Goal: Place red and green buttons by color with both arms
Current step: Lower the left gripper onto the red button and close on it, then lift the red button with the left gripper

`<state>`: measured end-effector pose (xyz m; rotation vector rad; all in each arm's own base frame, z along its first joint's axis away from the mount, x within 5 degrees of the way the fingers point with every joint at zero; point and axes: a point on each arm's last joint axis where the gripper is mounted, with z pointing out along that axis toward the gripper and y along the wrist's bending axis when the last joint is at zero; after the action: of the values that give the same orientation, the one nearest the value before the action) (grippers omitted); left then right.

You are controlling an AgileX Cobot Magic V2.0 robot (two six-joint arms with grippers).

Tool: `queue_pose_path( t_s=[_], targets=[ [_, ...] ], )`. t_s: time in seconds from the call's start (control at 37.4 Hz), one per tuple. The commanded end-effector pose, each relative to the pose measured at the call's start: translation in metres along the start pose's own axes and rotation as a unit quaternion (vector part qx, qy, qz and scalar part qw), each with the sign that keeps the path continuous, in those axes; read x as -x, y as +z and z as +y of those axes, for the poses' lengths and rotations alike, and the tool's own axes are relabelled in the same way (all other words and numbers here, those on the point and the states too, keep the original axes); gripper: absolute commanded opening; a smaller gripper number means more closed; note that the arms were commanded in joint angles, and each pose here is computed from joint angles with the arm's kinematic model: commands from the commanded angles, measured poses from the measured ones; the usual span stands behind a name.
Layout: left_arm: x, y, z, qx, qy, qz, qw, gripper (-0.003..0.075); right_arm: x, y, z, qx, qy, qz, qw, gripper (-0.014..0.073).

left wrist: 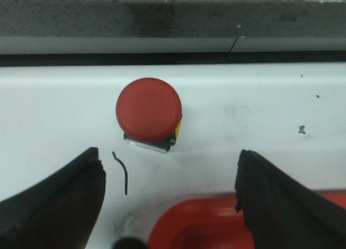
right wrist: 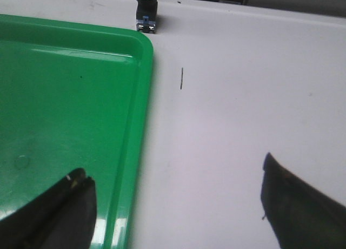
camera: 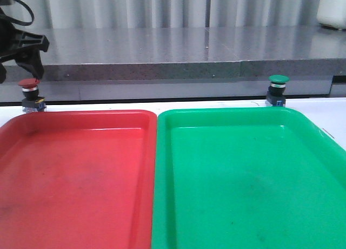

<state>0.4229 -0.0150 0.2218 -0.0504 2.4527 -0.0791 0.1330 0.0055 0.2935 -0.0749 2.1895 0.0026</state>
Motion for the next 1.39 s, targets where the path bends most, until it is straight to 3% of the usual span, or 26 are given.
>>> queue_pose_path(
  t_s=[0.0,0.53,0.78,0.88,1.04,1.36],
  targets=[
    [0.027,-0.007,0.005,0.002,-0.007,-0.050,0.999,0.0494,0.015,-0.006,-0.001,-0.006,-0.009,-0.046,0.999,0.0634],
    [0.046,0.032,0.010,0.003,-0.016,-0.058,0.998,0.0483,0.015,-0.006,-0.001,-0.006,-0.009,-0.046,0.999,0.0634],
    [0.047,0.031,0.010,0.002,-0.017,-0.047,0.999,0.0258,0.015,-0.006,-0.001,-0.006,-0.009,-0.046,0.999,0.0634],
    [0.047,0.026,0.009,0.001,-0.017,-0.041,0.999,0.0220,0.015,-0.006,-0.001,-0.006,-0.009,-0.046,0.999,0.0634],
    [0.056,0.000,0.007,-0.001,-0.016,-0.052,0.999,0.0220,0.015,-0.006,-0.001,-0.006,-0.009,-0.046,0.999,0.0634],
    [0.055,-0.092,-0.007,-0.012,0.012,-0.092,0.996,0.0220,0.015,-0.006,-0.001,-0.006,-0.009,-0.046,0.999,0.0634]
  ],
)
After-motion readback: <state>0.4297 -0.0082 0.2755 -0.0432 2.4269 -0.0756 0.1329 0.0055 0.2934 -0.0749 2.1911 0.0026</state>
